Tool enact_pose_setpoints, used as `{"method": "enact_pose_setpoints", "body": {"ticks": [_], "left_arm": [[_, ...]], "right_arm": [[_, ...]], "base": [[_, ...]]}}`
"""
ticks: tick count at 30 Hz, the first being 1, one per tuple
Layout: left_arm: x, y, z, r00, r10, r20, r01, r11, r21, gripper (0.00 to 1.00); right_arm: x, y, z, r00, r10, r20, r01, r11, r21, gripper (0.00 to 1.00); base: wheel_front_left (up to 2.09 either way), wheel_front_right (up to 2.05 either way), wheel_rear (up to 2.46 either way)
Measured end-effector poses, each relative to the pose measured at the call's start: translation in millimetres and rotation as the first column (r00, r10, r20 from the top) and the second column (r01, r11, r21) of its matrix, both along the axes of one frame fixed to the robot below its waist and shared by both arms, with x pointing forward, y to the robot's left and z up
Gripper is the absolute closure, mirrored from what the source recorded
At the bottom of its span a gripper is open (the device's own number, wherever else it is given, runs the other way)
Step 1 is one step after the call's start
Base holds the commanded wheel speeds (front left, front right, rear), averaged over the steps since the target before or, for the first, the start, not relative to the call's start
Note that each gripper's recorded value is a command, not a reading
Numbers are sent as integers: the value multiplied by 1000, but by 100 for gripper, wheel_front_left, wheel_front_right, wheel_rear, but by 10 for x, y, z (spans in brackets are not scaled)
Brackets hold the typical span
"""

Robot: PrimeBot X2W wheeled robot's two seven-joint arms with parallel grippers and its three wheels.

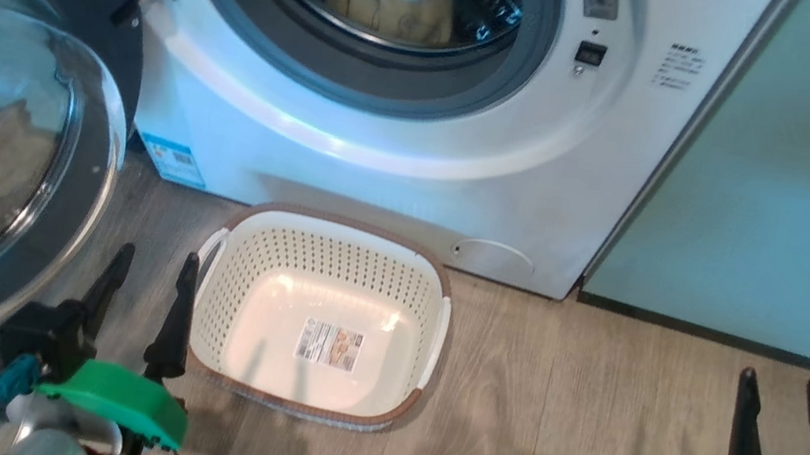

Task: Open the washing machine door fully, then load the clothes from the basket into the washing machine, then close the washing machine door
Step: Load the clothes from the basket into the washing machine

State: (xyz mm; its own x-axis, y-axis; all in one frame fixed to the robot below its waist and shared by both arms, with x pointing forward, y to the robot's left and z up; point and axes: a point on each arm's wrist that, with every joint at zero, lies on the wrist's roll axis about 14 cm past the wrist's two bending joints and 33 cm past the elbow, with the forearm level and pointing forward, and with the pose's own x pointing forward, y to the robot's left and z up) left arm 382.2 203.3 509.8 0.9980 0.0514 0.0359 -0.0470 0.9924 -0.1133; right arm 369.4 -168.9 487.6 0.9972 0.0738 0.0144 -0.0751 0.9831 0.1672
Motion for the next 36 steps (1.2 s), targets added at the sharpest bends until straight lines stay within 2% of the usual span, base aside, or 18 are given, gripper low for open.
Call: {"method": "enact_pose_setpoints", "body": {"ticks": [13, 36], "left_arm": [[-88, -155, 112, 999, -50, 21, 50, 999, 6, 0], [-159, -193, 135, 998, -60, 13, 60, 998, 27, 0]], "right_arm": [[-363, -176, 99, 998, -60, 13, 60, 998, 5, 0], [-428, -152, 138, 998, -55, 22, 55, 998, 17, 0]], "base": [[0, 0, 0], [0, 0, 0]]}}
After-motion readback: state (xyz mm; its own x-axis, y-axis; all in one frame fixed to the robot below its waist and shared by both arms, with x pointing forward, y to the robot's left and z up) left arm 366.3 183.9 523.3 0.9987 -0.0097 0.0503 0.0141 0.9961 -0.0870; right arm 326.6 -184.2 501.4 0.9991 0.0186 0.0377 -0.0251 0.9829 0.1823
